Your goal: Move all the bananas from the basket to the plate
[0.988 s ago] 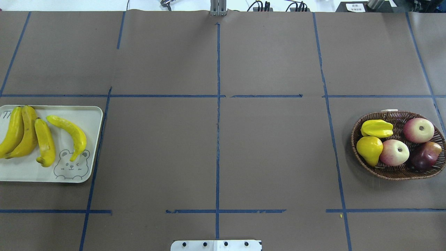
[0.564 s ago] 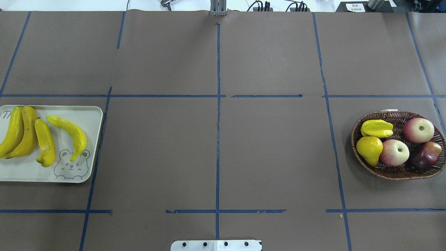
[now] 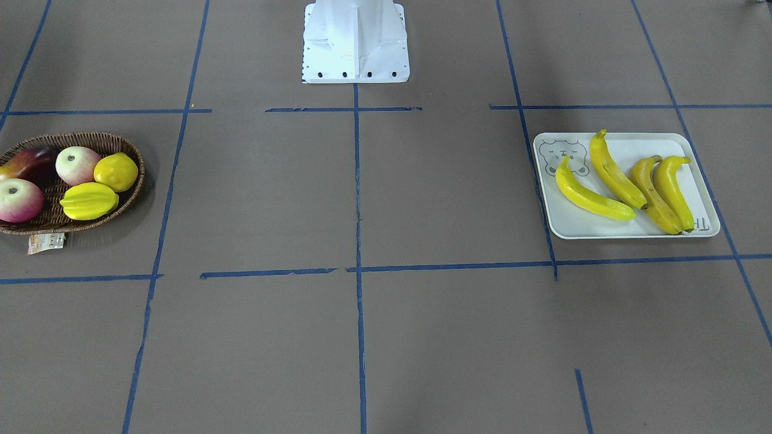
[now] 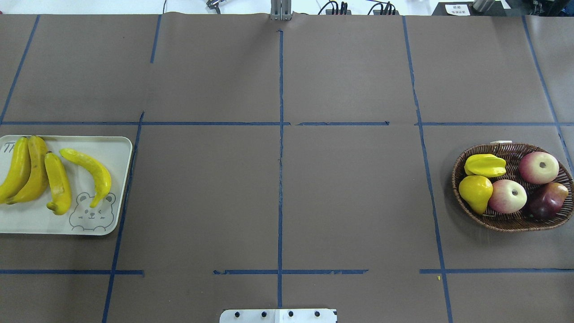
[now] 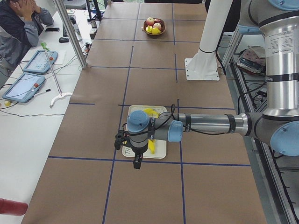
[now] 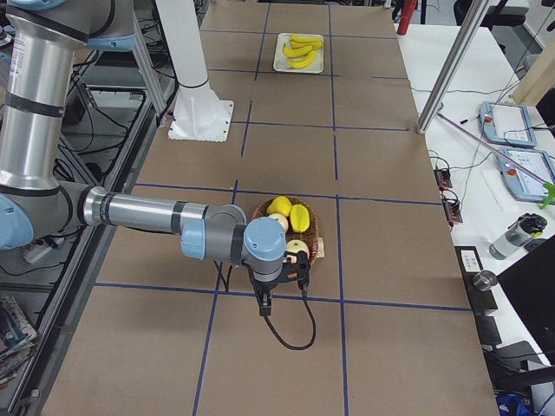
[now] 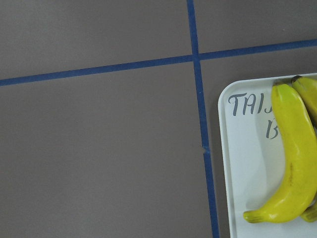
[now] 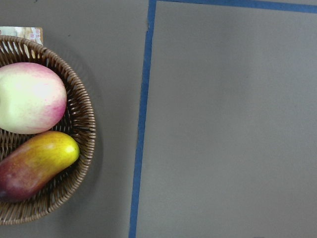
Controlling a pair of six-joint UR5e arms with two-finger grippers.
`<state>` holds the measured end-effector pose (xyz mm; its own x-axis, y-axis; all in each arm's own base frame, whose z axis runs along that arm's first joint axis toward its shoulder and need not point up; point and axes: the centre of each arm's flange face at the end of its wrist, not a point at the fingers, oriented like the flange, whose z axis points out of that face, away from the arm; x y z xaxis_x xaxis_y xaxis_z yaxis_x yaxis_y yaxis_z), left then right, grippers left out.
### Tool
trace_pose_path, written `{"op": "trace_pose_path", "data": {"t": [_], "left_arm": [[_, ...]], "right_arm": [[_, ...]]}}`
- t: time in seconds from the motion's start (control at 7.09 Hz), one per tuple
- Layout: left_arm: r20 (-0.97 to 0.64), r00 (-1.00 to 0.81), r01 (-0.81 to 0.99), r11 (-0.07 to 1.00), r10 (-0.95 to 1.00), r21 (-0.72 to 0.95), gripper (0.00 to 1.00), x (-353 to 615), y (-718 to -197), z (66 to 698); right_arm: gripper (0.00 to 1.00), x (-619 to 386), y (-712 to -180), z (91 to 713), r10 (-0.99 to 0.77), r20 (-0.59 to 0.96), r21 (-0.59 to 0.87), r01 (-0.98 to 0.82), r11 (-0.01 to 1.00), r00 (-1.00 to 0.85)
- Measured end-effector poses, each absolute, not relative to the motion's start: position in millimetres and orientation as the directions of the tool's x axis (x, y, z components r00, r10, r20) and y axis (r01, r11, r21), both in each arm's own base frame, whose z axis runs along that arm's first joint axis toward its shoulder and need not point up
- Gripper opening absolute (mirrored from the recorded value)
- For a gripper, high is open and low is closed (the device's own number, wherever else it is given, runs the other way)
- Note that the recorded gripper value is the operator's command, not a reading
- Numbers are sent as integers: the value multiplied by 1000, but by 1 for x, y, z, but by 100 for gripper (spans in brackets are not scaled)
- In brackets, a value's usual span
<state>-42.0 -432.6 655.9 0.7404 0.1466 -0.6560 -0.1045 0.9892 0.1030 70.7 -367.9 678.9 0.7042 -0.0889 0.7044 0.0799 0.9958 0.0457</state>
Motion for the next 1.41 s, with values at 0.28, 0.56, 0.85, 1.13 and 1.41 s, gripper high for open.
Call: {"op": "trace_pose_path", "data": {"t": [0.28, 0.56, 0.85, 1.13, 1.41], "left_arm": [[-664, 729, -172, 984, 165, 55, 100, -40, -427, 657], [-693, 707, -176, 984, 144, 25, 100, -38, -425, 658], [-734, 664, -172, 984, 144, 37, 100, -34, -424, 651], [-739, 658, -174, 984, 148, 43, 100, -33, -424, 649], [-739, 657, -175, 984, 151, 45, 100, -33, -424, 648]], "right_arm": [[100, 71, -368, 678, -90, 705, 49, 79, 996, 703], [100, 70, -369, 677, -92, 705, 51, 79, 996, 703], [100, 70, -369, 677, -93, 705, 52, 79, 995, 703], [100, 70, -369, 677, -94, 705, 53, 80, 995, 703], [100, 70, -369, 677, -93, 705, 52, 80, 995, 703]]}}
